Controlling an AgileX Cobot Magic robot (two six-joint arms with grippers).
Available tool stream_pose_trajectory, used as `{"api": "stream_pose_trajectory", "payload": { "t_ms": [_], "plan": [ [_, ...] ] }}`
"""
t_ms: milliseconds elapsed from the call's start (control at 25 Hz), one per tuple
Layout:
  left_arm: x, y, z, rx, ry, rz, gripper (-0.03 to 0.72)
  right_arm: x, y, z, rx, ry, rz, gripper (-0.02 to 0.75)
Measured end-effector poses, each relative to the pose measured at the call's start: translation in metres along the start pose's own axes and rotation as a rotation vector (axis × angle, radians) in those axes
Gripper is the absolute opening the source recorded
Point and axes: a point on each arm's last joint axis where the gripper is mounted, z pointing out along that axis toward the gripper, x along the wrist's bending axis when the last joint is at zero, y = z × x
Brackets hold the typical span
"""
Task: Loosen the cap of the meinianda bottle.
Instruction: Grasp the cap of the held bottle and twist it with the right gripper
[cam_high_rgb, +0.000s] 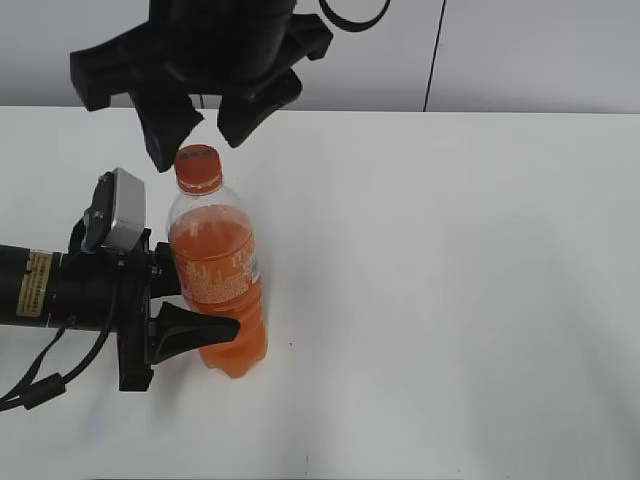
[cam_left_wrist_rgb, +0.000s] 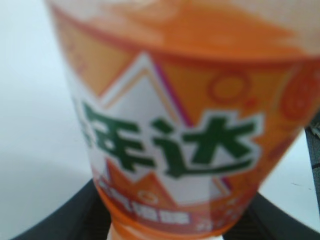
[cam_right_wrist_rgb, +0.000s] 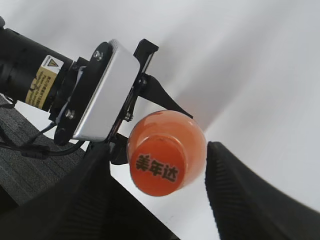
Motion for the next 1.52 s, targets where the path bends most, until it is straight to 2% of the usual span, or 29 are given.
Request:
{"api": "stream_pose_trajectory", "payload": {
  "t_ms": [280, 1000, 1080, 1240, 1400, 1520],
  "plan": [
    [0.000, 0.000, 0.000, 0.000, 0.000, 0.000, 0.381, -0.003, -0.010, 0.015, 0.064, -0.012, 0.005, 0.449],
    [0.000, 0.000, 0.000, 0.000, 0.000, 0.000, 0.381, -0.002, -0.006, 0.009, 0.040, -0.003, 0.005, 0.447],
    [0.000, 0.000, 0.000, 0.000, 0.000, 0.000, 0.381, -0.001, -0.007, 0.009, 0.041, 0.002, 0.007, 0.413],
    [0.000, 0.000, 0.000, 0.000, 0.000, 0.000, 0.381, -0.001, -0.007, 0.009, 0.041, 0.005, 0.009, 0.269],
    [0.000, 0.000, 0.000, 0.000, 0.000, 0.000, 0.381, -0.001, -0.006, 0.009, 0.040, 0.006, -0.018, 0.269],
    [0.000, 0.000, 0.000, 0.000, 0.000, 0.000, 0.381, -0.001, -0.006, 0.009, 0.040, 0.009, -0.115, 0.269]
  ]
}}
